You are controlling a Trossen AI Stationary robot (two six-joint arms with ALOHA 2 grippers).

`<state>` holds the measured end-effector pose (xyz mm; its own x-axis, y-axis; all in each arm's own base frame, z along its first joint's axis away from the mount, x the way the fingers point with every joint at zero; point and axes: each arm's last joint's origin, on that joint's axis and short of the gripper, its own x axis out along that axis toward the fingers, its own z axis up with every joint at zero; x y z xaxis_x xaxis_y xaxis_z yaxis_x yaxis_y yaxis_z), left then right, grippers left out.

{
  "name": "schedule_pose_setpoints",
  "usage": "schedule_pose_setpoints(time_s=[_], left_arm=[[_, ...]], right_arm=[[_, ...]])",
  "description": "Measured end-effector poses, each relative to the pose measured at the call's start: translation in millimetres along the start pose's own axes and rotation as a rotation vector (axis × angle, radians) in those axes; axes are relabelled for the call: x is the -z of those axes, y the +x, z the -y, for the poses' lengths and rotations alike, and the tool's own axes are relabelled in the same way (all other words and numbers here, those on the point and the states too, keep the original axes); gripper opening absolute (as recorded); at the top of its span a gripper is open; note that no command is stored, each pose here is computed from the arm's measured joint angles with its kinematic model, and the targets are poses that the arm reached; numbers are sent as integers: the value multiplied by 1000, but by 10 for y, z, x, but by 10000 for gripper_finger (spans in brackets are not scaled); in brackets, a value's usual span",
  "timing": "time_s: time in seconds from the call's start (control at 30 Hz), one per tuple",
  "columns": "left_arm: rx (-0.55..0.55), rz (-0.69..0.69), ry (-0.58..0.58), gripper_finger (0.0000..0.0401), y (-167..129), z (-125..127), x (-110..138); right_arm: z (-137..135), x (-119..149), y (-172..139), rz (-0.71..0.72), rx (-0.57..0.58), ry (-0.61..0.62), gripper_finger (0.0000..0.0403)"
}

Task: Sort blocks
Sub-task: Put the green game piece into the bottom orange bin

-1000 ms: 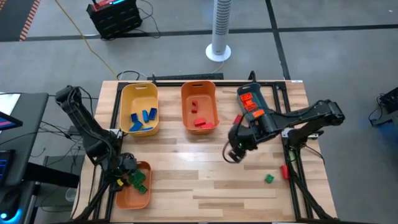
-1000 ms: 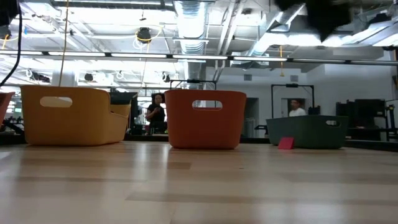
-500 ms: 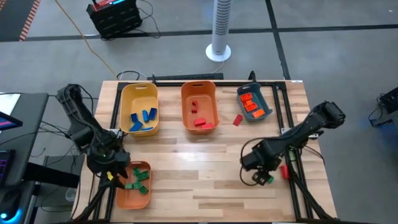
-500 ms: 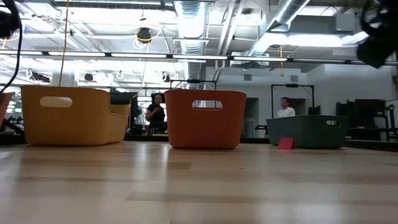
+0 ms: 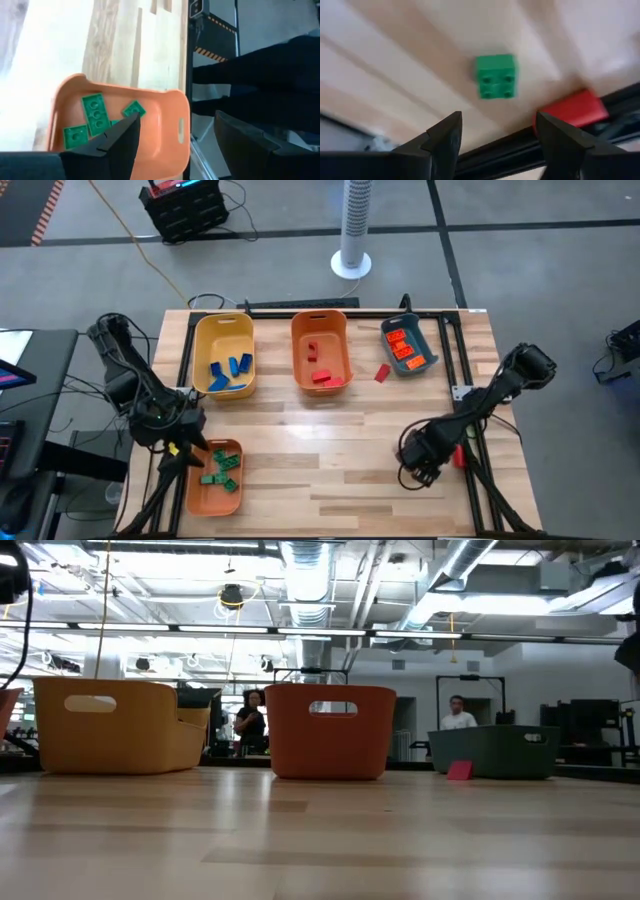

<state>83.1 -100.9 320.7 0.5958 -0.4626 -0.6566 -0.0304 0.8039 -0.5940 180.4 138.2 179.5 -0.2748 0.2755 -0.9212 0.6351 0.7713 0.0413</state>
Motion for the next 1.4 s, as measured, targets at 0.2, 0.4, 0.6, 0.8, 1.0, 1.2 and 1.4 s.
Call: schedule_pose_setpoints(time_s=[0.2, 0.4, 0.6, 0.8, 1.0, 1.2, 1.4], left_arm=[[-19, 16, 27, 245, 1, -28, -33], [-30, 29, 32, 245, 5, -43, -57], [-31, 29, 30, 245, 5, -46, -60], [-21, 14, 29, 245, 5, -42, -56], [-18, 9, 17, 245, 5, -41, -55], [-16, 8, 11, 245, 5, -40, -54], [-8, 11, -1, 245, 5, -33, -58]], right_arm=[[35, 16, 139, 27, 12, 35, 260], [21, 7, 206, 84, -11, 58, 260], [85, -15, 293, 86, 3, 90, 260], [89, -38, 330, 114, -12, 58, 260], [134, -63, 419, 113, -26, 63, 245], [159, -65, 438, 107, -16, 77, 184], [102, -110, 350, 111, -55, 93, 111]])
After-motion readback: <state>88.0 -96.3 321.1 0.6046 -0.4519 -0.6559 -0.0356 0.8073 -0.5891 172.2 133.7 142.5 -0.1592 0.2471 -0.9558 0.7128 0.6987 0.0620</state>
